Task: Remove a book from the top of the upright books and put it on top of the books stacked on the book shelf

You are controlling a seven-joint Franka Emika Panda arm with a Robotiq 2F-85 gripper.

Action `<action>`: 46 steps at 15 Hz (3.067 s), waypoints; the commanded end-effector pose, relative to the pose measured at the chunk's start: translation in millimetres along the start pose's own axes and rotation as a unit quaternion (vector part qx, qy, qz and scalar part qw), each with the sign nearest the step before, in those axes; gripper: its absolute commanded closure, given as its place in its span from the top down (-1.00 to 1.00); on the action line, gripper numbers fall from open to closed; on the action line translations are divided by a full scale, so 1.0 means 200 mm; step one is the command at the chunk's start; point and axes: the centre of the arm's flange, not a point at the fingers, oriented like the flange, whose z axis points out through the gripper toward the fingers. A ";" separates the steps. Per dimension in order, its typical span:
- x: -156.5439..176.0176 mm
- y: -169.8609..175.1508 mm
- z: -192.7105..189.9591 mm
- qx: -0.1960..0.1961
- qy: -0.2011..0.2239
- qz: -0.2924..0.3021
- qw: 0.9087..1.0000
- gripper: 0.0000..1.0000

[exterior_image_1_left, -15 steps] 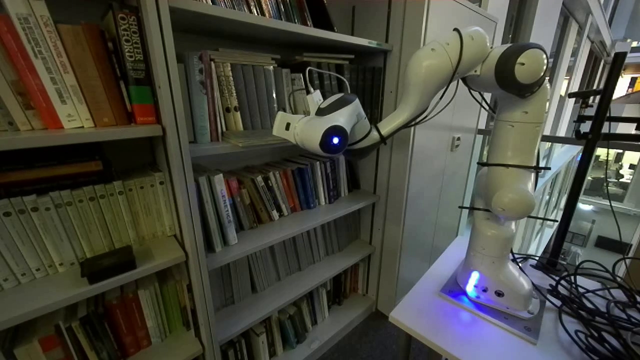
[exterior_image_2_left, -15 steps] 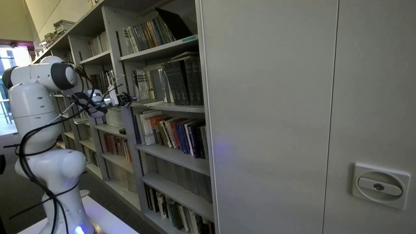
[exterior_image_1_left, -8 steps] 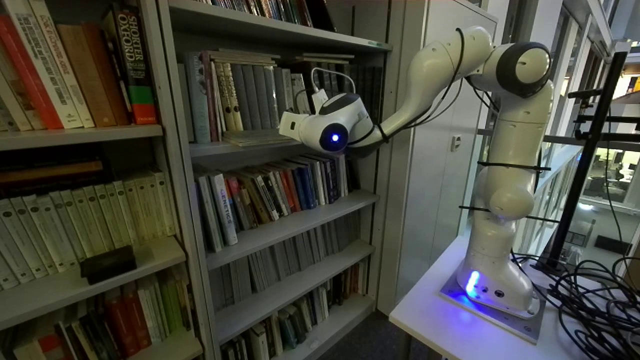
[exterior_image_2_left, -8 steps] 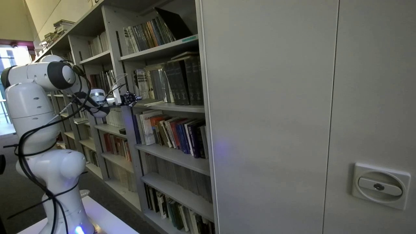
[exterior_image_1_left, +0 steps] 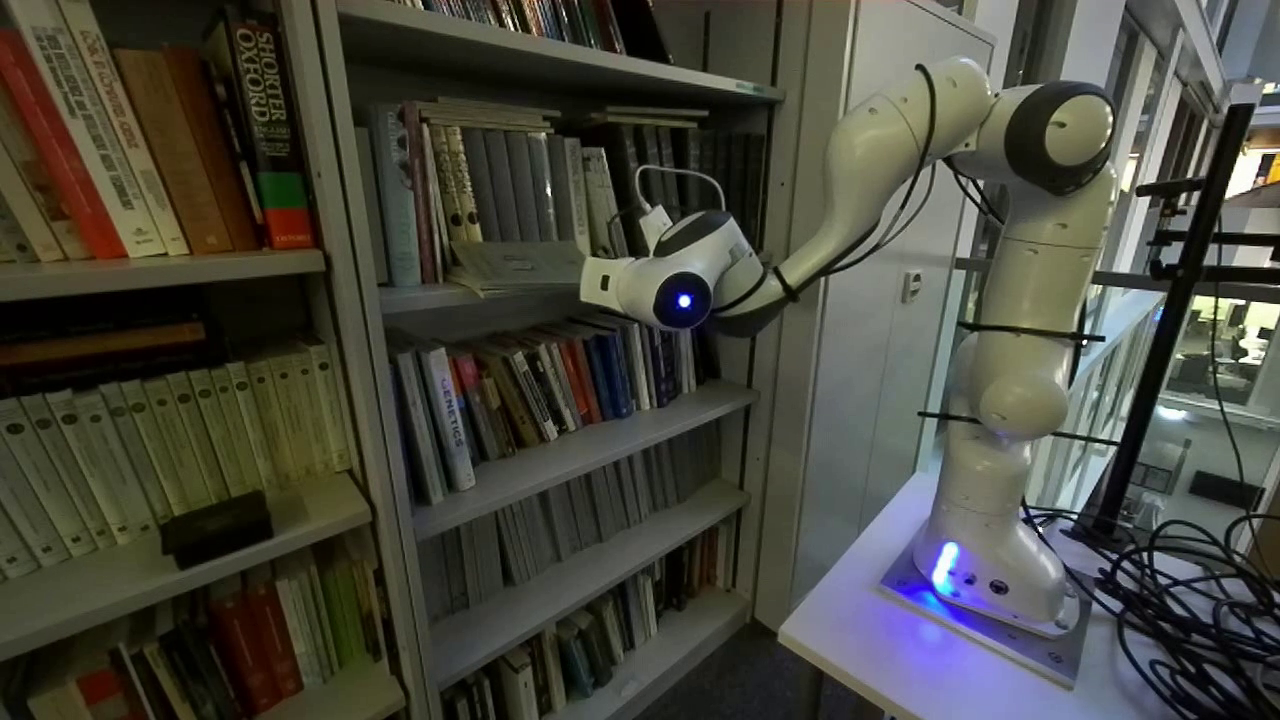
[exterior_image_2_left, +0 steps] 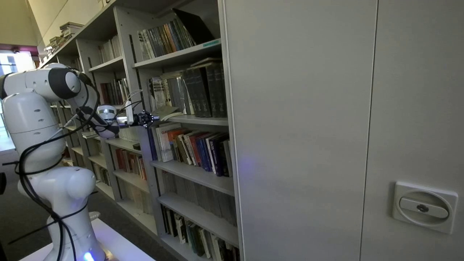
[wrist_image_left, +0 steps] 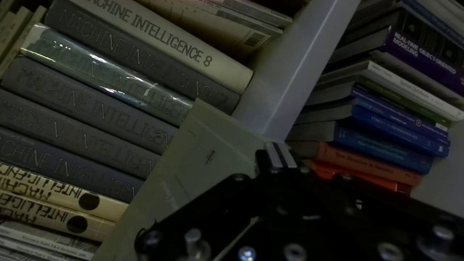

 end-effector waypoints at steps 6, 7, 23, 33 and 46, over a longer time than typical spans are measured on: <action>-0.08 -0.04 -0.08 0.003 -0.011 -0.016 1.000 -1.00; -0.08 -0.03 -0.08 0.001 -0.011 -0.017 1.000 -1.00; 0.04 0.28 0.05 -0.042 0.001 -0.035 0.999 -1.00; -0.09 0.35 -0.23 -0.059 0.026 0.007 0.998 -1.00; 0.00 0.12 -0.19 -0.029 0.032 -0.034 0.998 -1.00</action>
